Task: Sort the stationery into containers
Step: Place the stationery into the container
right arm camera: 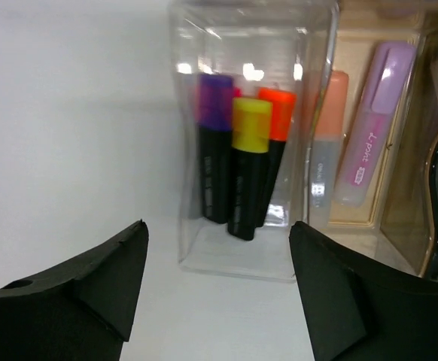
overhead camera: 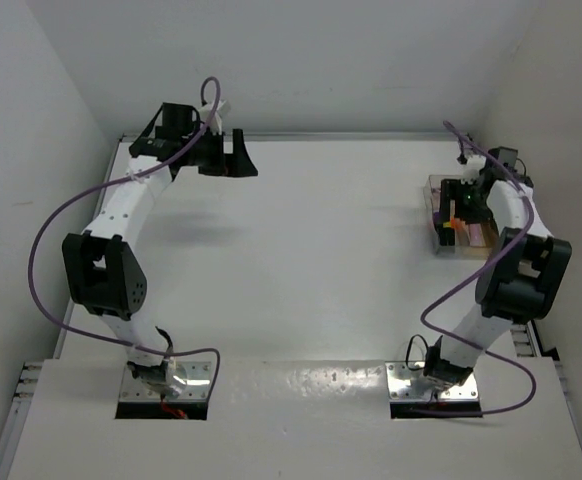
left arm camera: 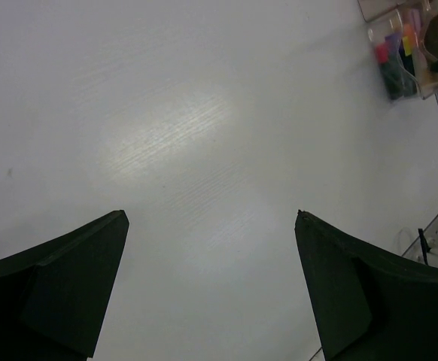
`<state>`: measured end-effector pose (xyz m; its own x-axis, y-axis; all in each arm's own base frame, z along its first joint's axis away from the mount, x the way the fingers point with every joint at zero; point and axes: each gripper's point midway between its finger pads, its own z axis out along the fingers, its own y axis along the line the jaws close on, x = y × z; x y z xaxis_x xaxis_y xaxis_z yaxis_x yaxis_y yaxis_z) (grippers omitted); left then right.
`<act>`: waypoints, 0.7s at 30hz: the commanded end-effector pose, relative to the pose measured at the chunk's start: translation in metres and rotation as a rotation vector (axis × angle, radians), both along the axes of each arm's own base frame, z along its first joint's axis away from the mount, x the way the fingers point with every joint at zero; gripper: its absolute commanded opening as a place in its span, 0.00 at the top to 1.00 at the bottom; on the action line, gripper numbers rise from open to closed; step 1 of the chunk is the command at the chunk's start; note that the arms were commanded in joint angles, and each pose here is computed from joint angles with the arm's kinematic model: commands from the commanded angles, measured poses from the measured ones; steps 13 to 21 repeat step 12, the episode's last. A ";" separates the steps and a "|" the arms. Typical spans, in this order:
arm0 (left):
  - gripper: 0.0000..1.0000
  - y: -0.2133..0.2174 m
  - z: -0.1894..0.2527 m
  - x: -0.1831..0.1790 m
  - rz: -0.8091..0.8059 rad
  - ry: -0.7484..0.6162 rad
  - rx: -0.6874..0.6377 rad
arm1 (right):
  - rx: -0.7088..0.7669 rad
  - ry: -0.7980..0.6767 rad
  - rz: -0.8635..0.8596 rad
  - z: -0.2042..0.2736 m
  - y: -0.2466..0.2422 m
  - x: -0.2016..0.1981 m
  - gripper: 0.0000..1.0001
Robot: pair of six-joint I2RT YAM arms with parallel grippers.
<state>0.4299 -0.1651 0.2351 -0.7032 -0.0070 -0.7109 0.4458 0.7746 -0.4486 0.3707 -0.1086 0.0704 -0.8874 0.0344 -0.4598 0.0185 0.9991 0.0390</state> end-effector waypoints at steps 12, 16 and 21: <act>0.00 0.076 0.021 -0.017 0.110 -0.081 0.124 | 0.336 -0.478 0.244 0.247 0.157 -0.013 0.19; 0.00 0.076 0.021 -0.017 0.110 -0.081 0.124 | 0.336 -0.478 0.244 0.247 0.157 -0.013 0.19; 0.00 0.076 0.021 -0.017 0.110 -0.081 0.124 | 0.336 -0.478 0.244 0.247 0.157 -0.013 0.19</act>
